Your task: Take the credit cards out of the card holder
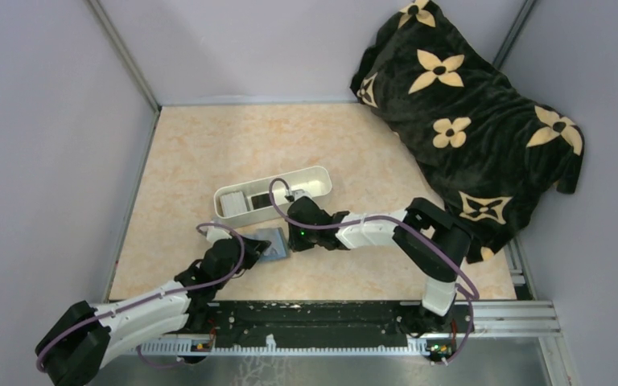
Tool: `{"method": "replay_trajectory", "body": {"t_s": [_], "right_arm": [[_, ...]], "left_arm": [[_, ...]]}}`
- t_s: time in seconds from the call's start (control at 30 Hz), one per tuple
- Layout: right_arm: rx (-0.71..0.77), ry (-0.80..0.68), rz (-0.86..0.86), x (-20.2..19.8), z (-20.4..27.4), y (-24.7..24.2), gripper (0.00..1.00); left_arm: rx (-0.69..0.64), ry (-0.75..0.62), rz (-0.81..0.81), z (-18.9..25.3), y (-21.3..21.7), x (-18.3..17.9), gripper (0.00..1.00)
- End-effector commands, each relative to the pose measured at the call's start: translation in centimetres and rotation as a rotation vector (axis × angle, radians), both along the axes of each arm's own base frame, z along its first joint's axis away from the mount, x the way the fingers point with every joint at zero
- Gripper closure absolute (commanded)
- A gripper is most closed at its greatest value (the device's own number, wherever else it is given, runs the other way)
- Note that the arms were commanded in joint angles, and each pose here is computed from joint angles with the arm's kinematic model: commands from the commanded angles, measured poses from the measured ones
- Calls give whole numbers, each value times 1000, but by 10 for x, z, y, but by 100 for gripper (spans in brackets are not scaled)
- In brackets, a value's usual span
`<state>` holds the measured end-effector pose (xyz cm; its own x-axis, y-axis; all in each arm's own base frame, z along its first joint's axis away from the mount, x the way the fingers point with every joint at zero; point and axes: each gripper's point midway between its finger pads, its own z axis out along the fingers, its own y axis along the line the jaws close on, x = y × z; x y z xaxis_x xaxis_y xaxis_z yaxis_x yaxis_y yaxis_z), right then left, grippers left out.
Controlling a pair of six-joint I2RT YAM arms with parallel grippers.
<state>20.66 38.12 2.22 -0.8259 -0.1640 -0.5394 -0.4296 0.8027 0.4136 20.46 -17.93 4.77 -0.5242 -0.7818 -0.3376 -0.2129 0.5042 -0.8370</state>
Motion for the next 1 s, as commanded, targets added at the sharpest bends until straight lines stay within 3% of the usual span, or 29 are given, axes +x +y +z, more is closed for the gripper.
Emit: {"method": "replay_trajectory", "body": {"t_s": [0.0,0.3,0.4,0.63,0.8,0.97], "right_arm": [[49,-45,30,-10,34,9,100],[107,-111,10,-3,72,16,100],[129,-129,19,-3,84,19,100],[110,-74,61,-6,57,35,100],[99,-51,74,-5,42,43,100],[79,-15,73,-9,21,42,100]], "left_arm": [[80,93,-17,-52,23,-27,100],[133,113,-33,-59,27,-31,100],[140,111,-32,-60,28,-31,96],[142,109,-40,-57,26,-31,92],[143,108,-47,-57,26,-32,76],[137,103,-42,-55,27,-32,72]]}}
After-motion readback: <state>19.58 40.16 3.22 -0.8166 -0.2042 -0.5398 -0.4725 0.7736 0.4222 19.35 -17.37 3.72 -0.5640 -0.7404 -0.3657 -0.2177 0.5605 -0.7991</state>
